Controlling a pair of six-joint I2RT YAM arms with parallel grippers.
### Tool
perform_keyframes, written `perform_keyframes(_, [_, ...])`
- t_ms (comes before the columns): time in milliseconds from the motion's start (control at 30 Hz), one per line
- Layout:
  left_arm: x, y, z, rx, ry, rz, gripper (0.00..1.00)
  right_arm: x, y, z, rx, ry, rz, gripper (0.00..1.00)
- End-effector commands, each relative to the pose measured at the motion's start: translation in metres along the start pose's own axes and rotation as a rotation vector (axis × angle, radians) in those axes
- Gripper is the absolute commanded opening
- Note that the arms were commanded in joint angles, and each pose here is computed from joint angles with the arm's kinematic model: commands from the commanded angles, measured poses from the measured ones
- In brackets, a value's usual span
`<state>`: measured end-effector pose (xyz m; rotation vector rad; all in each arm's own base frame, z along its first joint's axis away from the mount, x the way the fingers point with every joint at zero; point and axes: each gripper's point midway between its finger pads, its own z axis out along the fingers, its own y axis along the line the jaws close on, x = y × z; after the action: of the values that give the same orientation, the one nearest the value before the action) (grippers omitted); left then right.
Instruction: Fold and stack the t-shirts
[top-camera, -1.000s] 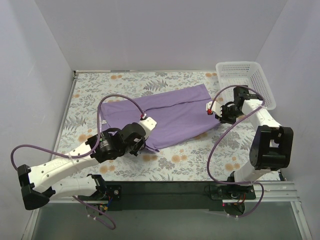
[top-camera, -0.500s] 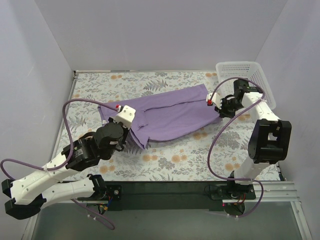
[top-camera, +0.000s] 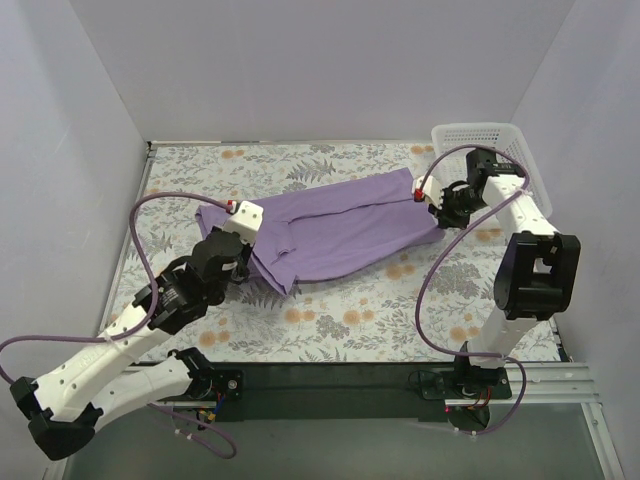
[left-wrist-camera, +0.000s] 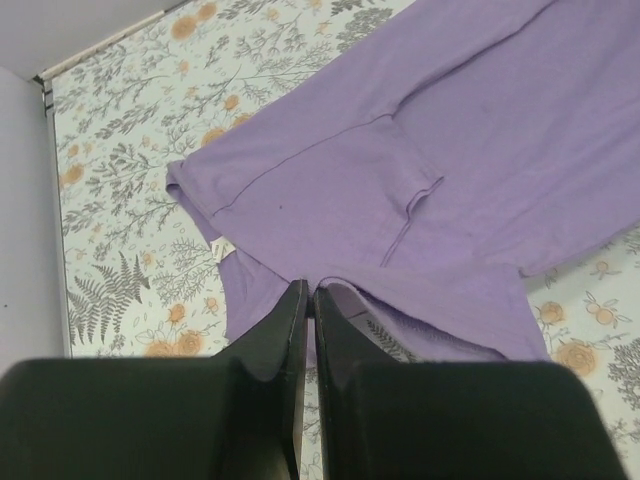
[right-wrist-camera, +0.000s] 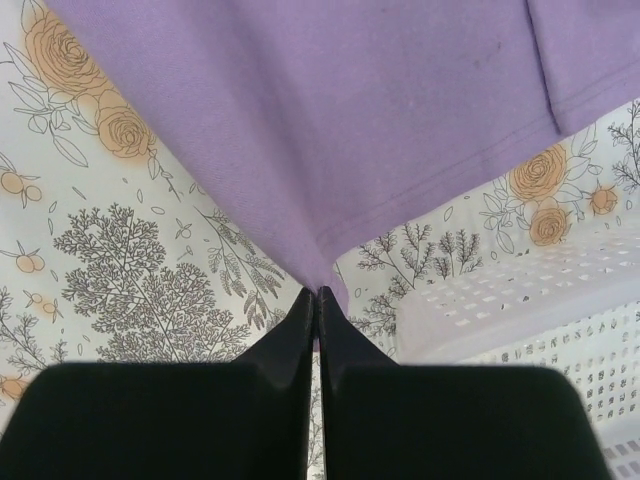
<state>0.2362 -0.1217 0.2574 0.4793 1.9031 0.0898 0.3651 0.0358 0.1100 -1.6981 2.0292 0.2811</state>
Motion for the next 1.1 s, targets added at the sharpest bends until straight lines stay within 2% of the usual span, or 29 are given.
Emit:
perform_keyframes(0, [0.004, 0.002, 0.015, 0.036, 0.009, -0.01, 0.0, -0.012, -0.003, -0.001, -0.015, -0.018, 0.012, 0.01])
perform_keyframes(233, [0.017, 0.014, 0.033, 0.006, 0.039, -0.046, 0.0, -0.014, -0.004, 0.019, -0.06, 0.028, 0.022, 0.01])
perform_keyframes(500, [-0.013, 0.048, 0.051, -0.091, -0.035, -0.08, 0.0, -0.017, -0.018, 0.03, -0.073, 0.064, 0.038, 0.01])
perform_keyframes(767, [-0.009, 0.074, 0.09, -0.148, 0.011, -0.105, 0.0, -0.017, -0.035, 0.038, -0.056, 0.102, 0.079, 0.01])
perform_keyframes(1067, [-0.024, 0.097, 0.121, -0.187, -0.014, -0.145, 0.0, -0.017, -0.057, 0.049, -0.031, 0.13, 0.117, 0.01])
